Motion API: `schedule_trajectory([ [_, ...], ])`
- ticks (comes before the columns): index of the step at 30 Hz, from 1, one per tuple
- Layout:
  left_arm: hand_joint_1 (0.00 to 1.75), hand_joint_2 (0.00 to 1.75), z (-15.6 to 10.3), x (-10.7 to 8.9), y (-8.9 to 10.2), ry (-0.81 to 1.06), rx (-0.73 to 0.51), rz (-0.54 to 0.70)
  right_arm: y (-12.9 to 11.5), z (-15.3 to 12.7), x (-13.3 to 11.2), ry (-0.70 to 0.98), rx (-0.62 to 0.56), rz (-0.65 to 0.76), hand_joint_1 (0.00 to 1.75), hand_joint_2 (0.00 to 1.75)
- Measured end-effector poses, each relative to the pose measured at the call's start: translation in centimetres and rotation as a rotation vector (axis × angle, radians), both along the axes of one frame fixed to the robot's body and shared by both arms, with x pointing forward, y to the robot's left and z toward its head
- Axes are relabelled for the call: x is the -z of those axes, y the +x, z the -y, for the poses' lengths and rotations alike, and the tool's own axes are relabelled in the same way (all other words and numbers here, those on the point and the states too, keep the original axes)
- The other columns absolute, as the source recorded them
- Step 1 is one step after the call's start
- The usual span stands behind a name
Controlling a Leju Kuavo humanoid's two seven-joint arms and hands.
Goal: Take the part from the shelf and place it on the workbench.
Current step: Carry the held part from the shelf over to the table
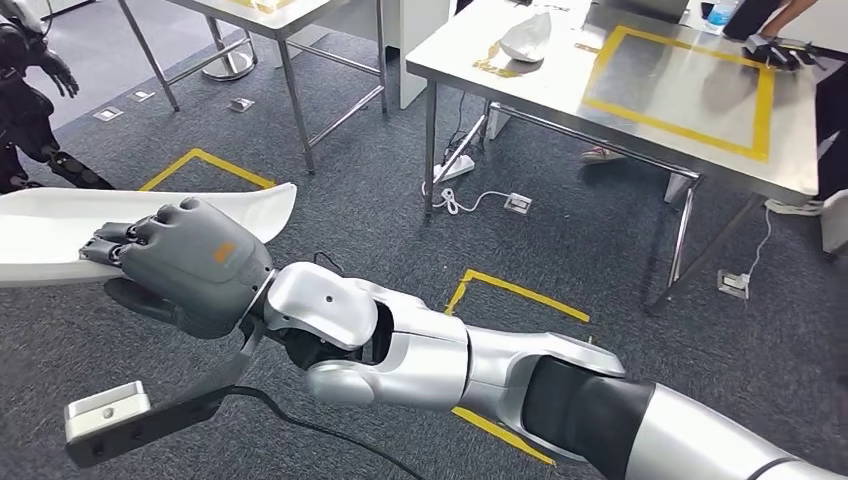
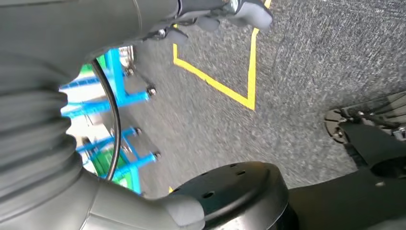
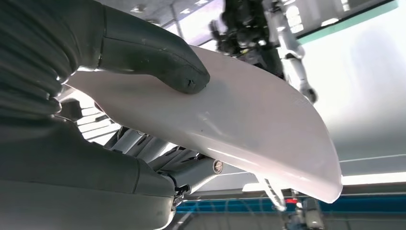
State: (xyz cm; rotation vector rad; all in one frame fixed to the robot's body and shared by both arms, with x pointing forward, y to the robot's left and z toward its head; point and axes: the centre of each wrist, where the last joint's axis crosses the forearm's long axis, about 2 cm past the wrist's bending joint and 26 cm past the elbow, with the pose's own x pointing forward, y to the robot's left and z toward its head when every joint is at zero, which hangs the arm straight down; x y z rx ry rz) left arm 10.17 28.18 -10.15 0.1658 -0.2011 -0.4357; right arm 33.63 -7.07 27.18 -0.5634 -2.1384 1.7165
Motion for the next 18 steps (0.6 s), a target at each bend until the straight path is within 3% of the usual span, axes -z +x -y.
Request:
schedule_trajectory([
  [18, 0.0, 1.75, -0.04, -0.06, 0.28, 0.001, -0.002, 0.004, 0.15, -0.07, -0.38, 0.003, -0.006, -0.004, 1.75, 1.75],
])
